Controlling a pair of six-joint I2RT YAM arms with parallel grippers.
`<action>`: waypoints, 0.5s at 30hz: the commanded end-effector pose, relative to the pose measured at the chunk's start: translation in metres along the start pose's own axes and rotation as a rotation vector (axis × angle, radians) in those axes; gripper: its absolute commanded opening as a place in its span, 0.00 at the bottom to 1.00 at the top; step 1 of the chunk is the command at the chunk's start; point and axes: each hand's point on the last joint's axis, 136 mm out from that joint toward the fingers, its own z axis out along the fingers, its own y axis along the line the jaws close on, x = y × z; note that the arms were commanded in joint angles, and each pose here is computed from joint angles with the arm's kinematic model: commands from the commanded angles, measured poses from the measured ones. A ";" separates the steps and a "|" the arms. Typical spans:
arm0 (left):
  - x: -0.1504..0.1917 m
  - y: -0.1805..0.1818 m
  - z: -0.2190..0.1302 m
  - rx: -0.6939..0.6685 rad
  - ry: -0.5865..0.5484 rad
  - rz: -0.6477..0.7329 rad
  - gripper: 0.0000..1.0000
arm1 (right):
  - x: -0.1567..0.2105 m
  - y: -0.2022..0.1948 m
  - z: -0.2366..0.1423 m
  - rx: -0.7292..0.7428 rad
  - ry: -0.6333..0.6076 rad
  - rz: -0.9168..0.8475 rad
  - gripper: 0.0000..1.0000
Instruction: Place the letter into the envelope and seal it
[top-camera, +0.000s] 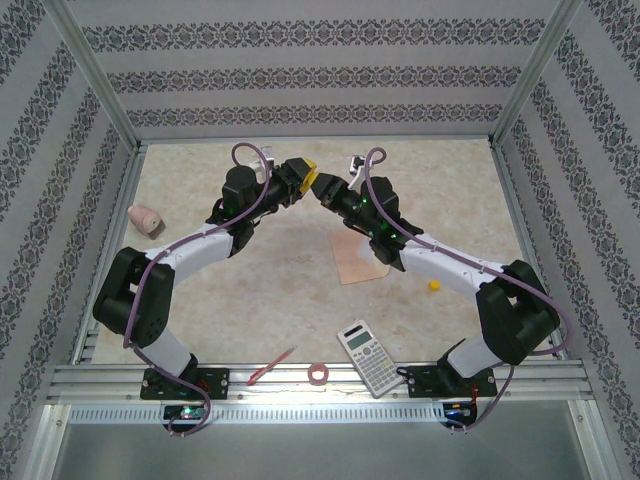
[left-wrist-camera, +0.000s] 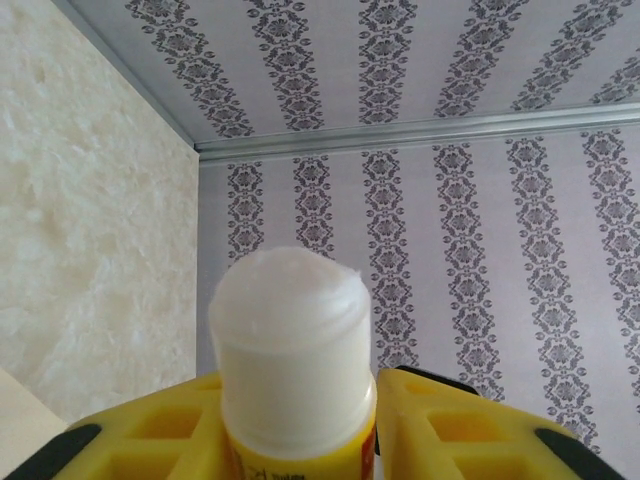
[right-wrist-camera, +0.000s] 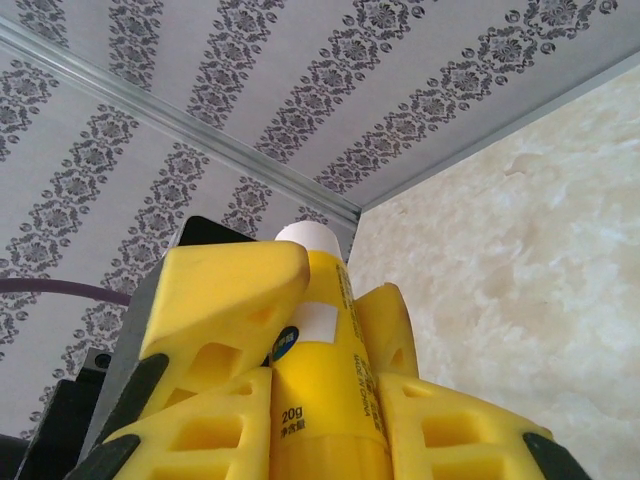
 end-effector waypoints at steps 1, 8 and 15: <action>-0.001 -0.018 -0.001 0.073 0.000 0.037 0.30 | 0.000 0.005 0.005 -0.013 -0.012 0.000 0.07; 0.000 -0.018 -0.001 0.072 0.001 0.043 0.17 | 0.000 0.007 0.003 -0.012 -0.007 -0.010 0.26; 0.000 -0.019 0.002 0.073 0.021 0.056 0.15 | -0.003 -0.001 -0.013 0.043 -0.032 -0.057 0.61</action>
